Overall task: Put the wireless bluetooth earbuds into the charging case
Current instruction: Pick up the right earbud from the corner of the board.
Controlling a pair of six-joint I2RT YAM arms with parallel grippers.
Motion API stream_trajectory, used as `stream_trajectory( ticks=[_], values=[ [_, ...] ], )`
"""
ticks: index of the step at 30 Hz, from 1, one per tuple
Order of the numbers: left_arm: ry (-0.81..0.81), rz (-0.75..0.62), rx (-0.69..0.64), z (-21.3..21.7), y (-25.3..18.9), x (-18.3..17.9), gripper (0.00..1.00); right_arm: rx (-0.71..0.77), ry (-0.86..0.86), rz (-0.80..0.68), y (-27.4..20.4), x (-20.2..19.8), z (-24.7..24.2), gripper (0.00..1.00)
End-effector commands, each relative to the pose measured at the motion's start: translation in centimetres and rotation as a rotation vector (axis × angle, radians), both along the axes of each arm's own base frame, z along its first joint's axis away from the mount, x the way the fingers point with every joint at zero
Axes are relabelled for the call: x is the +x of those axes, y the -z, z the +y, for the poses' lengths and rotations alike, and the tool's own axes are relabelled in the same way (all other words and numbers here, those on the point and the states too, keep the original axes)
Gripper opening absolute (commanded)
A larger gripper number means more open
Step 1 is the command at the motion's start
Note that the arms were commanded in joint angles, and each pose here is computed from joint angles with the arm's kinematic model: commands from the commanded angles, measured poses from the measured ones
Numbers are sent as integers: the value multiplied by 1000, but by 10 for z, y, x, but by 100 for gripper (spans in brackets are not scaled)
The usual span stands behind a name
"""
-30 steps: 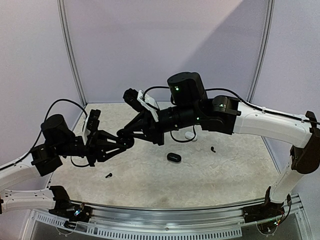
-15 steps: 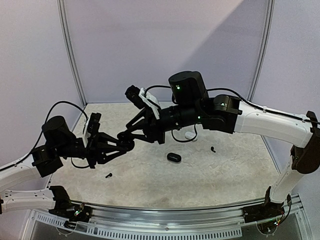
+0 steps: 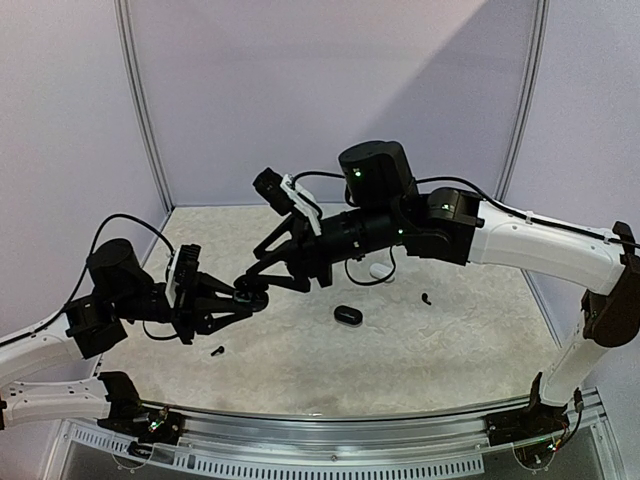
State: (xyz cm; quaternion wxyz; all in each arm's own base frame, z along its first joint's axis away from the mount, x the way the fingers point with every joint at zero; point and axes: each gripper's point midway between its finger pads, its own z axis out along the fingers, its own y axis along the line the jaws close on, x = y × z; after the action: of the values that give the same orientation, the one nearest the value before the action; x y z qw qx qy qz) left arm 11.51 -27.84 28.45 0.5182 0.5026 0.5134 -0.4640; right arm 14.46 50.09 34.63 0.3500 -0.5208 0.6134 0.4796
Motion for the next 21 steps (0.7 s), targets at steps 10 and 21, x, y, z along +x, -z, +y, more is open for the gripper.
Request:
stream_trajectory(
  ticks=[10,21],
  values=[
    [-8,-6,-7,1,16,0,0,-139,697,252,10,137,-88,58],
    [-49,-13,-17,4,17,5,0,-853,1220,511,176,184,-279,60]
  ],
)
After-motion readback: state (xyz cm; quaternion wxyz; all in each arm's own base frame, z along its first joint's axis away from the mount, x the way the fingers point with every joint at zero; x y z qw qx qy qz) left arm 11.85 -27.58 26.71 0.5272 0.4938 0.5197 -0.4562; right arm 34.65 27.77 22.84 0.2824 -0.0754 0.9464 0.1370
